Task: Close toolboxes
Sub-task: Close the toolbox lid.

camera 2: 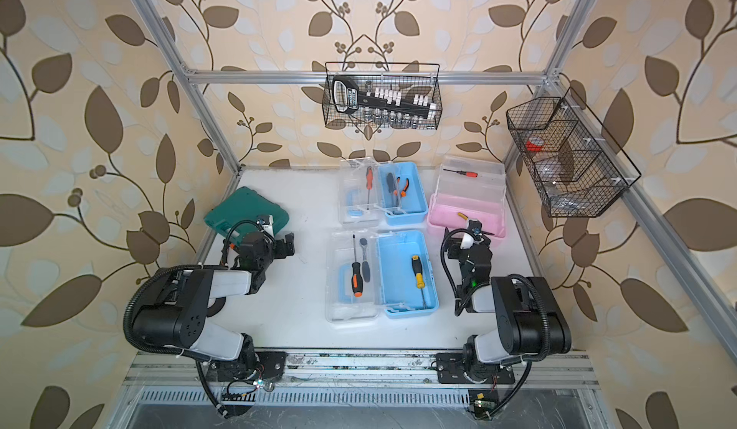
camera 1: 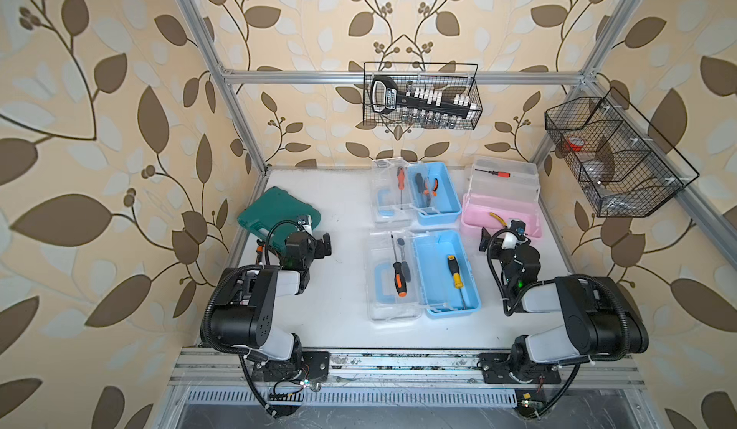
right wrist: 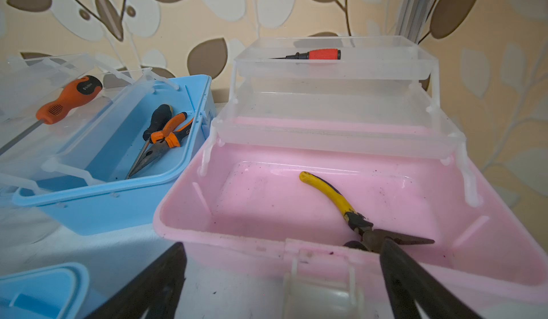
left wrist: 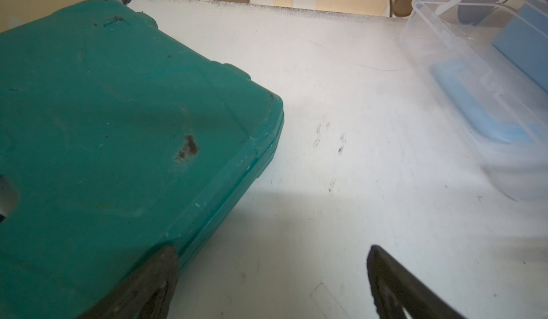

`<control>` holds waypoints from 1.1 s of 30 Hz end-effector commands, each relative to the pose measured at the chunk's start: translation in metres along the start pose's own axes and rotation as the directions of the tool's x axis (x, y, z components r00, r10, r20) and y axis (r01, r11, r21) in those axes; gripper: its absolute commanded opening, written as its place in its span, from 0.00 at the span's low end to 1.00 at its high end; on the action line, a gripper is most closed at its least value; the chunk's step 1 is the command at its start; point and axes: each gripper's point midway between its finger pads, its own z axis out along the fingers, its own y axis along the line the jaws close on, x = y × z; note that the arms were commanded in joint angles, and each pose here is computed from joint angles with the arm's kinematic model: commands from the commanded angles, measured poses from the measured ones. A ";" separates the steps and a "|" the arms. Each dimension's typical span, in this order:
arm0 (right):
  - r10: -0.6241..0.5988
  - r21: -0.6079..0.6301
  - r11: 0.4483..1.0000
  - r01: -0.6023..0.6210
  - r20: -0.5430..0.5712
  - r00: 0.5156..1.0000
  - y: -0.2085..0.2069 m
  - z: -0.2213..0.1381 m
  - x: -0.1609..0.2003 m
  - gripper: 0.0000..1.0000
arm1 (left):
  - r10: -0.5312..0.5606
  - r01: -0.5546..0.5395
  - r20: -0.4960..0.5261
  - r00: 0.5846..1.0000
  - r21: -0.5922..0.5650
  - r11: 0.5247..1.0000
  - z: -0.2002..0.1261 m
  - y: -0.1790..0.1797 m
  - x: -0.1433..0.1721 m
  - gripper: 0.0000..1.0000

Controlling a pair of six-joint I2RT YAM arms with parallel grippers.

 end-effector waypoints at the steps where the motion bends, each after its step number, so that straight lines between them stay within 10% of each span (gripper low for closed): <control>1: 0.010 -0.011 1.000 -0.010 0.003 1.000 0.002 0.003 -0.002 0.98 | 0.003 -0.003 0.033 0.999 -0.005 1.000 0.000 0.003 -0.010 0.99; 27: 0.008 -0.013 1.000 -0.008 0.008 1.000 0.002 0.002 -0.003 0.98 | 0.002 -0.002 0.046 0.999 -0.006 1.000 -0.002 0.003 -0.013 0.99; 33: 0.079 0.175 0.982 -0.075 -0.017 0.997 -0.026 -0.003 -0.022 0.98 | -0.011 0.014 0.063 0.998 -0.046 0.999 -0.020 0.009 -0.032 0.99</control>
